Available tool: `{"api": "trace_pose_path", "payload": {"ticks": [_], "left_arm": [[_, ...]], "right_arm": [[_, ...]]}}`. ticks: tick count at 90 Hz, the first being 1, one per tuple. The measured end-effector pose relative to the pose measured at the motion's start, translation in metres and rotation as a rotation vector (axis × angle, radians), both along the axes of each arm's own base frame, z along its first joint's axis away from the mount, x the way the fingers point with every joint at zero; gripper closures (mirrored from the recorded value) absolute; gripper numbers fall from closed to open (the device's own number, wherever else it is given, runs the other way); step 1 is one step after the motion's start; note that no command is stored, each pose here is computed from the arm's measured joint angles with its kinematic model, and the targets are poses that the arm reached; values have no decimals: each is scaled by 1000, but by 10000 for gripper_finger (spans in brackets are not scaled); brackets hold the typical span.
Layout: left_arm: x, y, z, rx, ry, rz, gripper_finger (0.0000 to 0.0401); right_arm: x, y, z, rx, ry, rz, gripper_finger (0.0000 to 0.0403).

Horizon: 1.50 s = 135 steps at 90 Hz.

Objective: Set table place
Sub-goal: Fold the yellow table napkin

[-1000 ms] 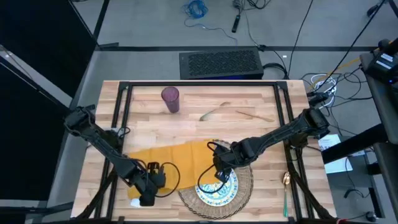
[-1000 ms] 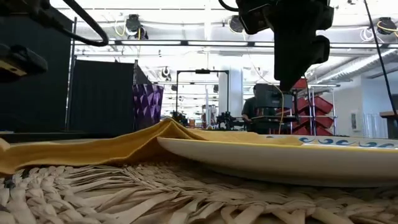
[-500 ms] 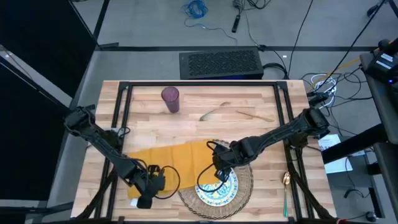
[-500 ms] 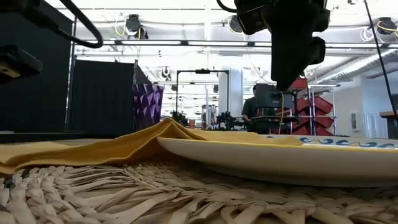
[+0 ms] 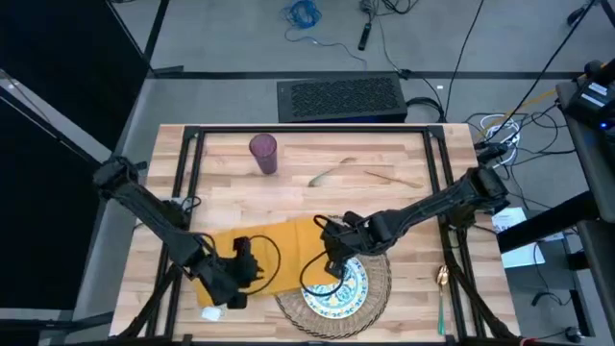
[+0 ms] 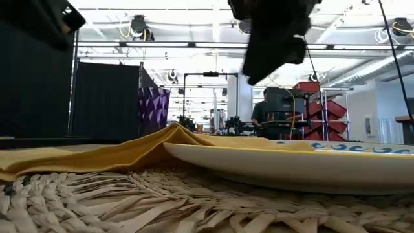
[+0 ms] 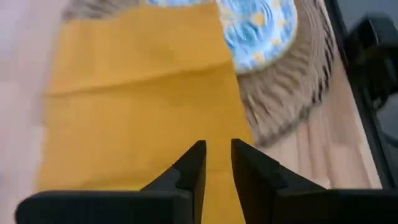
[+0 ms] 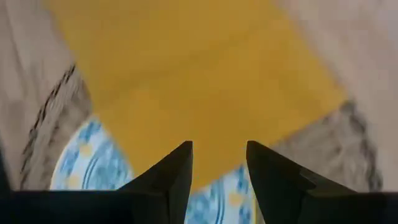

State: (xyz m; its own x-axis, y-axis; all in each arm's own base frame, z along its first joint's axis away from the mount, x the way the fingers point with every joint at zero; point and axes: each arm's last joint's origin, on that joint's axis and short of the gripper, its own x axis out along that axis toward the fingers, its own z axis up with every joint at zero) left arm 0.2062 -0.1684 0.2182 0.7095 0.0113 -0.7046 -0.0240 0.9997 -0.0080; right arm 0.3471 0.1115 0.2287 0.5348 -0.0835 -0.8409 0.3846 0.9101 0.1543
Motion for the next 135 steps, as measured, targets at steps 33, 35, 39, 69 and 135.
{"api": "trace_pose_path", "payload": {"ticks": [33,35,39,69,135], "left_arm": [[-35,41,7,105,-232,423,341],[-36,43,6,115,-244,431,341],[-38,45,5,139,-270,448,341],[-37,63,8,336,-414,577,341],[-49,90,45,356,-456,577,341]], "right_arm": [[35,-31,-22,-6,-69,75,264],[35,-32,-23,-4,-67,69,264],[37,-34,-26,1,-62,53,264],[58,-21,-46,64,-187,18,264],[50,-38,-60,140,-48,-208,264]]}}
